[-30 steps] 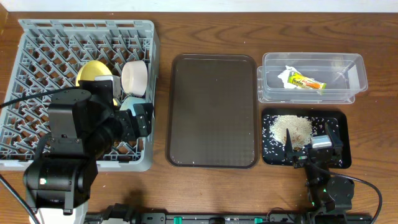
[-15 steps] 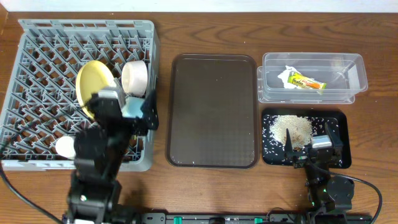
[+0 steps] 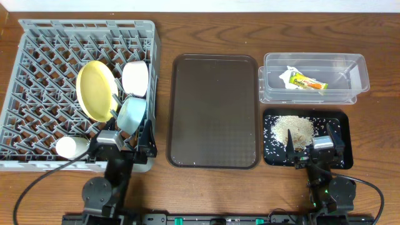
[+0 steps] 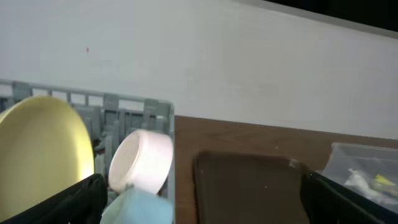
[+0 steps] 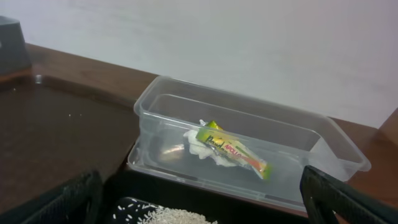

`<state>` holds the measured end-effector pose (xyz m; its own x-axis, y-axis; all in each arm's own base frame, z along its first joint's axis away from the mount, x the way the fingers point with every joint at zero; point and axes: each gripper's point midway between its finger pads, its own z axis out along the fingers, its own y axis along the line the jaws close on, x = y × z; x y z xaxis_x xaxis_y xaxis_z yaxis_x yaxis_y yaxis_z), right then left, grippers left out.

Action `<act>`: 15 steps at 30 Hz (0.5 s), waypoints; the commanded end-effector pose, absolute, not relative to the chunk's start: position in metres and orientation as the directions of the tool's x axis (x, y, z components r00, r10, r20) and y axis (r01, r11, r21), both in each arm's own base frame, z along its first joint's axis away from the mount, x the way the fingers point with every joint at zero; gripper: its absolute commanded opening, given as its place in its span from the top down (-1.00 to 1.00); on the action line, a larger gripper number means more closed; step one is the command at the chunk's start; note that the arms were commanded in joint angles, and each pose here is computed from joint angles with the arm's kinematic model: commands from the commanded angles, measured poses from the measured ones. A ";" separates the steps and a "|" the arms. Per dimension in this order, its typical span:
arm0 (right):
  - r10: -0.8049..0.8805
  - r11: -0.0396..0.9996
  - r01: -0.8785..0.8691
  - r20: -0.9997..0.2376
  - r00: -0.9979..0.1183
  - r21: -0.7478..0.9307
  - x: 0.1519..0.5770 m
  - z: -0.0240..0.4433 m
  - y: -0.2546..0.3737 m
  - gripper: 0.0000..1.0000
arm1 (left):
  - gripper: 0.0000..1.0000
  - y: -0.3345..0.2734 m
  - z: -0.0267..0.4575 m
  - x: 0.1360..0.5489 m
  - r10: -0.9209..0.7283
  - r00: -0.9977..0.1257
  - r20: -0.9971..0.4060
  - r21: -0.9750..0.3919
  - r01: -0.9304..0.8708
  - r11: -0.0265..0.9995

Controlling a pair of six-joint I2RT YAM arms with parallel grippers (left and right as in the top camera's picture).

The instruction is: Sort waste into correct bins and load items into the dishwasher

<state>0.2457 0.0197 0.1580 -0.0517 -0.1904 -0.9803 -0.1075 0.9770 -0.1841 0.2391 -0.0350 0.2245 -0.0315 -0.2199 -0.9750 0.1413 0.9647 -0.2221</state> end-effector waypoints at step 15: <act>-0.196 0.976 -0.102 -0.979 -0.051 -0.190 0.246 0.158 0.018 -0.98 | -0.99 -0.028 0.137 0.242 -0.194 -0.169 -0.966 -0.208 0.070 0.976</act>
<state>0.2457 0.0198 0.1583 -0.0506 -0.1900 -0.9805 -0.1076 0.9771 -0.1838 0.2430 -0.0327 0.1521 -0.1289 -0.2055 -0.9701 0.1022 0.9703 -0.2191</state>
